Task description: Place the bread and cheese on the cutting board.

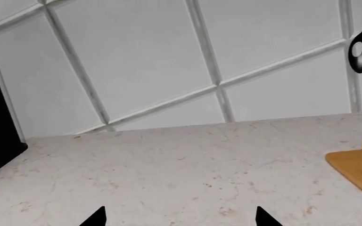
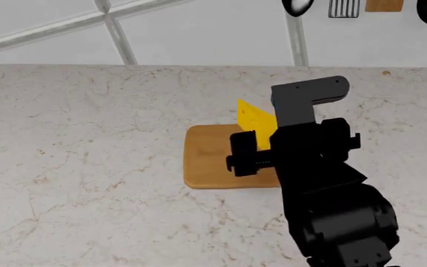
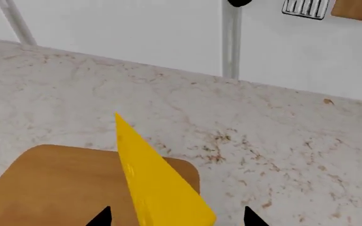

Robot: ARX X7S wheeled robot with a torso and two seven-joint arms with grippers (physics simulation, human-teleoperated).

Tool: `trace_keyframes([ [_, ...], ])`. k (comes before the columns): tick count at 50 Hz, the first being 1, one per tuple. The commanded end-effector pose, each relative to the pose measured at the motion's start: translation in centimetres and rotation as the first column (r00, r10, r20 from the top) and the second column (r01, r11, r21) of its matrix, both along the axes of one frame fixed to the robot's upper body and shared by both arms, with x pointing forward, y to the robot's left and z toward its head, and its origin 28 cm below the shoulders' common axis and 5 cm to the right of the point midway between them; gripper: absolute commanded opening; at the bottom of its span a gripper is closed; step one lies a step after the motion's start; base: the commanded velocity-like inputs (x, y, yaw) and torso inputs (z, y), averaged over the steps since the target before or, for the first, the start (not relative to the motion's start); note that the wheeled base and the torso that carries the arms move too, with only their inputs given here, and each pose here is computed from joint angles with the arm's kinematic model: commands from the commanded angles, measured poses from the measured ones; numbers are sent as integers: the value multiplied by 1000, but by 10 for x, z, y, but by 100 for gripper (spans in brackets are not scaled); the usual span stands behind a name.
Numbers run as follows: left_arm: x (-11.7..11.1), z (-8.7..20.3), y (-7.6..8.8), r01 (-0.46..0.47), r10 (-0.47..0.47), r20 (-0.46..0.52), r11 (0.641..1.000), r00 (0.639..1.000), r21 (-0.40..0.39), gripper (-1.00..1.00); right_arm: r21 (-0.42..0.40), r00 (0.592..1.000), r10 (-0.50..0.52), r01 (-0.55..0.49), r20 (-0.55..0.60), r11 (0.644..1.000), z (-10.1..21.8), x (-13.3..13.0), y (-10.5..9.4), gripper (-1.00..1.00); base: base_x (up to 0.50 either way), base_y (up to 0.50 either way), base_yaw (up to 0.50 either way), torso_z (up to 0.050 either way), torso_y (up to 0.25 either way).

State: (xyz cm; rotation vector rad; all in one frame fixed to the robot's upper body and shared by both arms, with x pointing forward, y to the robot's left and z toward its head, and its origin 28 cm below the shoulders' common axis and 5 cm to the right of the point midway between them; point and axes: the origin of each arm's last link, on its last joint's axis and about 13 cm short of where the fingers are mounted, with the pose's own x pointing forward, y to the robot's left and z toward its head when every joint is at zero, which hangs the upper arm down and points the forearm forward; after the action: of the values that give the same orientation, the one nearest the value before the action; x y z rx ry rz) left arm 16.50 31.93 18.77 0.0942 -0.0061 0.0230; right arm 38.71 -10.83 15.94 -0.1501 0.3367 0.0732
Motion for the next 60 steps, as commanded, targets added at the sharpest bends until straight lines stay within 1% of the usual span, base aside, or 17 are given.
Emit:
trace_keyframes([
  [1,-1,1,0,2,-2,0,1000,1000,0,100,5,998,37,-38,52,999,20,-16,4,100,0,0,0,0,0],
  [10,-1,1,-1,5,-5,0,1000,1000,1,100,-7,976,167,-168,137,986,58,-73,2,100,0,0,0,0,0],
  [15,-1,1,-1,4,-4,0,1000,1000,1,100,-3,944,254,-260,212,966,86,-106,4,100,0,0,0,0,0],
  [20,-2,2,0,0,0,4,1000,1000,-1,100,-19,885,420,-425,200,905,103,-144,6,100,0,0,0,0,0],
  [22,-2,2,0,-4,4,6,1000,1000,-4,100,-68,845,495,-492,202,868,106,-159,6,100,0,0,0,0,0],
  [24,-2,3,0,-6,6,6,1000,1000,-4,100,-63,812,549,-549,199,834,107,-170,7,100,0,0,2,0,0],
  [25,-2,3,0,-7,7,7,1000,1000,-4,100,-52,810,553,-555,197,830,108,-173,7,100,0,0,0,0,0],
  [26,-3,4,1,-9,9,10,1000,1000,-4,100,-77,779,591,-589,208,804,109,-179,8,100,0,0,0,0,0],
  [28,-4,7,0,11,-10,23,999,1000,-34,100,-92,757,618,-615,212,784,110,-187,9,100,0,0,0,0,0],
  [30,-4,6,-1,7,-7,21,1000,1000,-22,100,-64,727,656,-658,205,750,113,-194,11,100,0,0,0,0,0],
  [33,-4,5,0,6,-6,16,1000,1000,-21,100,-71,724,668,-667,169,741,109,-198,12,100,0,0,1,0,0],
  [34,-4,5,0,3,-3,17,1000,1000,-21,100,-71,710,685,-684,159,726,106,-202,13,100,0,0,0,0,0],
  [38,-3,4,1,0,0,14,1000,1000,-19,100,-59,699,702,-702,133,710,98,-214,17,100,0,0,0,0,0],
  [43,-3,4,1,-2,2,15,1000,1000,-18,100,-9,691,715,-718,108,695,98,-231,23,100,0,1,0,0,0],
  [50,-3,5,1,-1,1,16,1000,1000,-18,100,60,698,713,-716,68,695,94,-240,31,100,0,0,0,0,0],
  [53,-4,6,1,-3,4,17,1000,1000,-19,100,61,700,711,-715,66,697,96,-241,33,100,0,0,0,0,0],
  [60,-4,5,1,-5,6,18,1000,1000,-23,100,83,729,684,-682,13,726,101,-247,37,100,0,0,0,0,0],
])
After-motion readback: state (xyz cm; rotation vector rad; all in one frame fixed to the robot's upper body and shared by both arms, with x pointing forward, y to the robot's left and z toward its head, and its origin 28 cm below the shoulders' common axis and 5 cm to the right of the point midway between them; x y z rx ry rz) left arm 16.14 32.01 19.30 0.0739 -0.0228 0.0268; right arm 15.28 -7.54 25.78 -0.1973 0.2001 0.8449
